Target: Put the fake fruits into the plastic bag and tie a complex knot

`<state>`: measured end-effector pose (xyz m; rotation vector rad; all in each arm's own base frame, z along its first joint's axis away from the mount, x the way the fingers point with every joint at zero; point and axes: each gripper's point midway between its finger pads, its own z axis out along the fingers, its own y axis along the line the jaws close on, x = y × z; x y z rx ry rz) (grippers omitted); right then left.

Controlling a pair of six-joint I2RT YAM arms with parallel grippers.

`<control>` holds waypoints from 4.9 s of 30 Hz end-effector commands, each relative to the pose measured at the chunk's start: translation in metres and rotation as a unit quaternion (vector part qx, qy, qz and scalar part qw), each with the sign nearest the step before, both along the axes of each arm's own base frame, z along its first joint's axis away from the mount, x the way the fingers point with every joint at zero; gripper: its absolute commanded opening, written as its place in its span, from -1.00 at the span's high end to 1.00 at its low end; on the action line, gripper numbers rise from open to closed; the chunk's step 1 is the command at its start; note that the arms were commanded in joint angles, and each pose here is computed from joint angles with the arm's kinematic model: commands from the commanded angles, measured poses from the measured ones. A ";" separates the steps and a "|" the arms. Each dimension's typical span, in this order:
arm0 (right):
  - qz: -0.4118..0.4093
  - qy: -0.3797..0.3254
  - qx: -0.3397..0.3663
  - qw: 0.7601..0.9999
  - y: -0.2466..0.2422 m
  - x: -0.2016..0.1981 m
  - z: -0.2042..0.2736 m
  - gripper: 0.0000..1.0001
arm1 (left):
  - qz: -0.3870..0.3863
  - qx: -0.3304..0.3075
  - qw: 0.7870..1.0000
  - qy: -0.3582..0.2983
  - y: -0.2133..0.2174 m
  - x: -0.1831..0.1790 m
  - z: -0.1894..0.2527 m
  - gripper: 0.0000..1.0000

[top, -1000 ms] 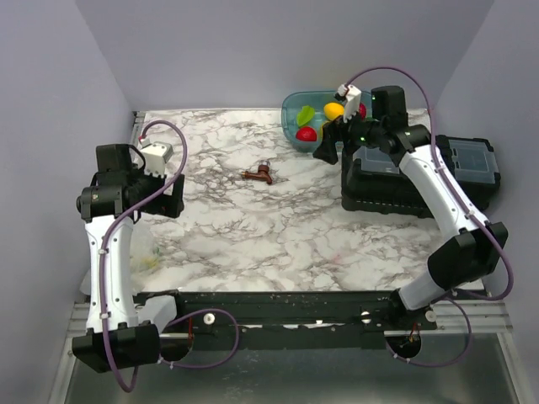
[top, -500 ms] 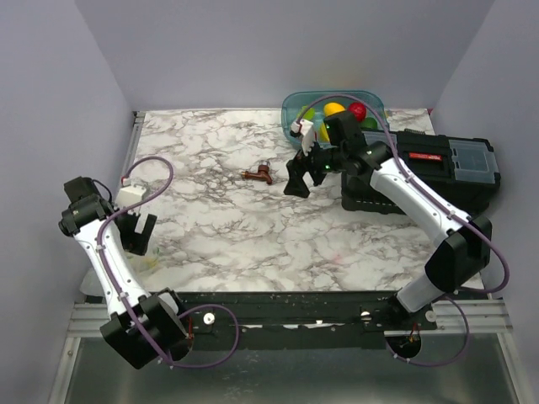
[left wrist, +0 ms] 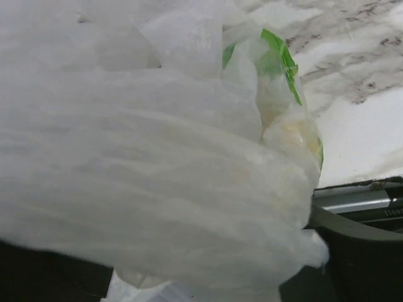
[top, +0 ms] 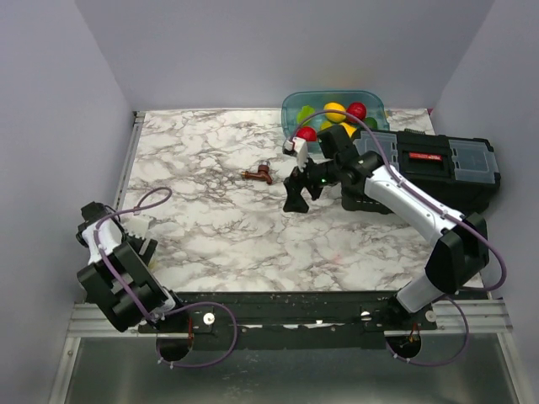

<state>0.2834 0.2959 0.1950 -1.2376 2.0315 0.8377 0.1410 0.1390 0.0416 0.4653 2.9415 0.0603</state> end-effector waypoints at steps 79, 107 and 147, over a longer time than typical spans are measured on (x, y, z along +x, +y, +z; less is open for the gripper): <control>-0.040 0.040 0.177 0.983 0.035 -0.059 0.056 0.99 | -0.428 -0.236 0.711 -0.505 -0.282 0.040 0.303 -0.97; 0.007 -0.005 0.065 0.998 -0.024 -0.042 0.022 0.99 | -0.412 -0.335 0.810 -0.249 -0.263 0.034 0.202 1.00; 0.042 0.087 0.212 0.972 0.072 -0.069 -0.012 -1.00 | -0.122 -0.621 0.747 -0.202 -0.289 0.066 0.198 1.00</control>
